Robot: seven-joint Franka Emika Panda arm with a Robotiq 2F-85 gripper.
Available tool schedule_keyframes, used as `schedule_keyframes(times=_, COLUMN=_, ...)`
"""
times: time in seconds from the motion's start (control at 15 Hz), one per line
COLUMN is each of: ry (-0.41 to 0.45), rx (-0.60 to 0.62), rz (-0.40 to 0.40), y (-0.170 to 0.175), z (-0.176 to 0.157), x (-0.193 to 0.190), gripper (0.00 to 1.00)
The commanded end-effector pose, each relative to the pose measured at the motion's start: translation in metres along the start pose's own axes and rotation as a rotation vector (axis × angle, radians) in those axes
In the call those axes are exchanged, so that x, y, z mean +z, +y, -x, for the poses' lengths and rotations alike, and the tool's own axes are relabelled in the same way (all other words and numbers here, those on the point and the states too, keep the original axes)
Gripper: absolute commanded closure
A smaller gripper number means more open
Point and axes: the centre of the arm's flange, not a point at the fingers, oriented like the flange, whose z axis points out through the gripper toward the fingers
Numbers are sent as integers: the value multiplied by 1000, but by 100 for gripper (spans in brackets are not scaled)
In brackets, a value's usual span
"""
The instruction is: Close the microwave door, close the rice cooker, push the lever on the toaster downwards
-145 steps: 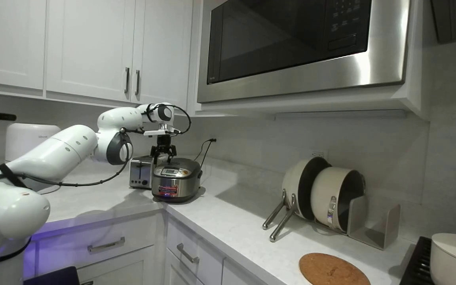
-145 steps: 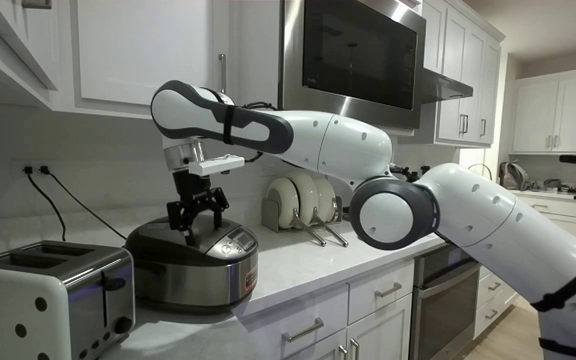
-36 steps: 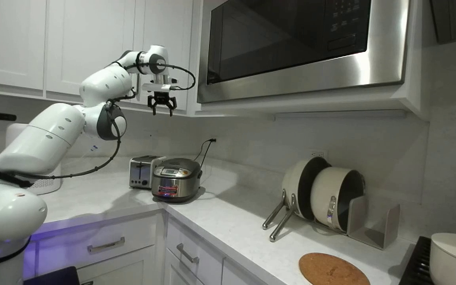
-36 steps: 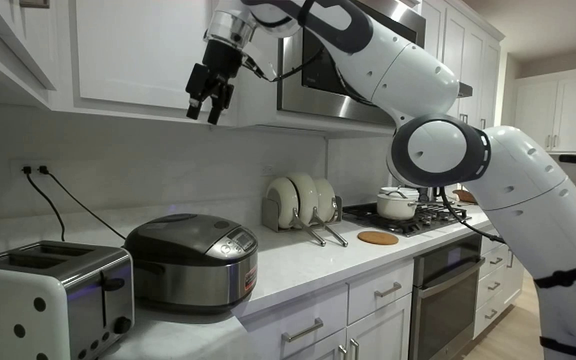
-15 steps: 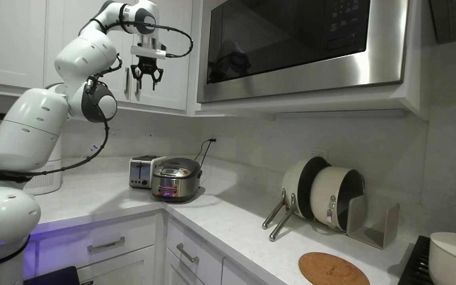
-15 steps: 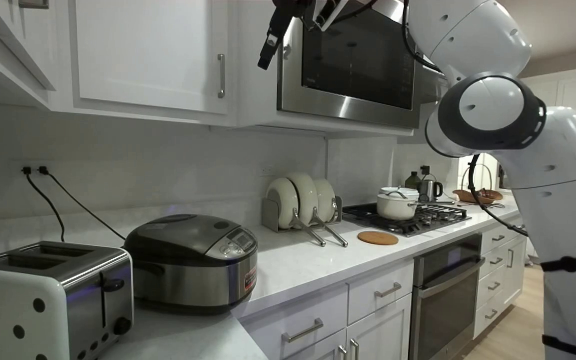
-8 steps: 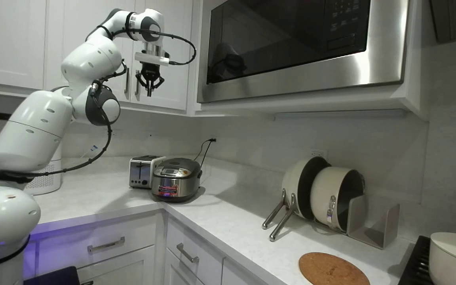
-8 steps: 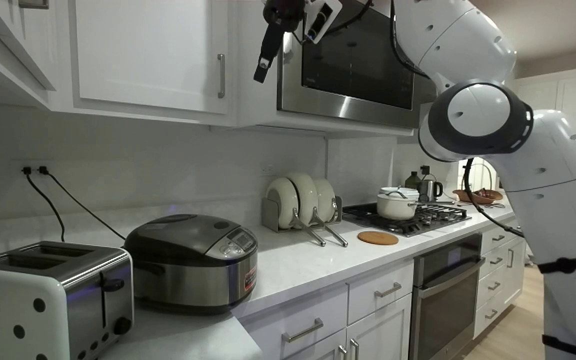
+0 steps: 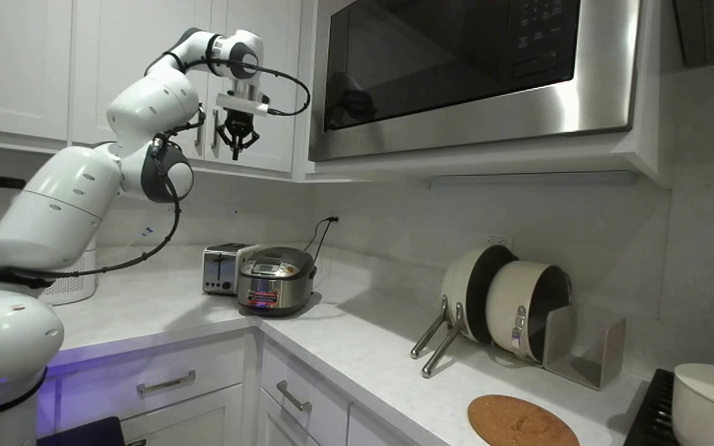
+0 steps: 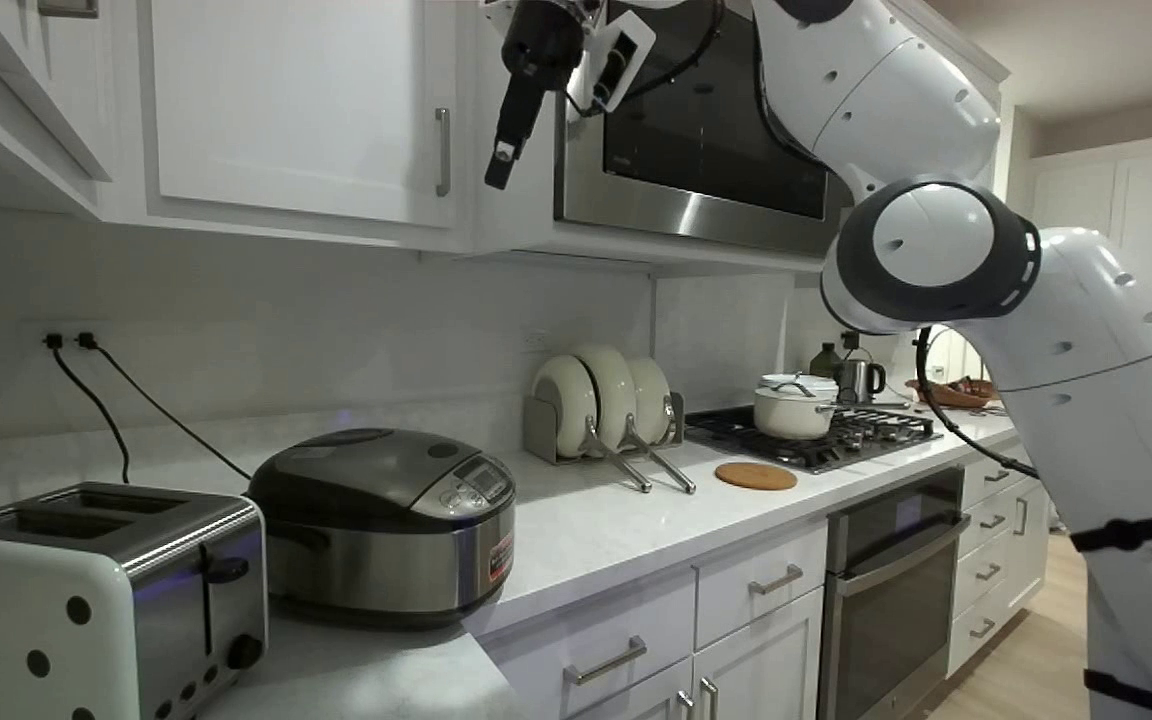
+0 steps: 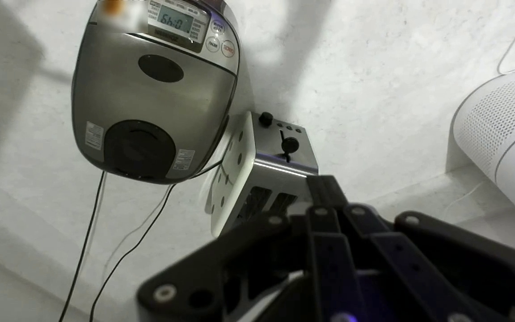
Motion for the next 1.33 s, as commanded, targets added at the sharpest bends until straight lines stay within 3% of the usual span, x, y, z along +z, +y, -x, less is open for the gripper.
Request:
schedule_keyframes(times=0.0, ry=13, rx=3, rz=-26, y=-26, z=44, x=57, gripper=74)
schedule_keyframes(times=0.07, ry=13, rx=0, rz=-43, y=-26, z=44, x=58, gripper=73)
schedule_keyframes(times=0.27, ry=53, rx=-5, rz=-75, y=-25, z=52, x=50, gripper=53)
schedule_keyframes(times=0.33, ry=6, rx=-22, rz=-55, y=1, z=-7, x=12, gripper=69)
schedule_keyframes(times=0.47, ry=18, rx=-23, rz=-66, y=3, z=-5, x=9, gripper=53)
schedule_keyframes(times=0.8, ry=23, rx=-22, rz=-71, y=5, z=-3, x=8, gripper=52)
schedule_keyframes(times=0.87, ry=24, rx=-22, rz=-71, y=4, z=-3, x=8, gripper=27)
schedule_keyframes(times=0.93, ry=6, rx=-10, rz=-73, y=8, z=-2, x=10, gripper=27)
schedule_keyframes(times=1.13, ry=-65, rx=-26, rz=-67, y=5, z=-13, x=50, gripper=4)
schedule_keyframes(times=1.27, ry=-128, rx=-46, rz=-88, y=0, z=-27, x=83, gripper=0)
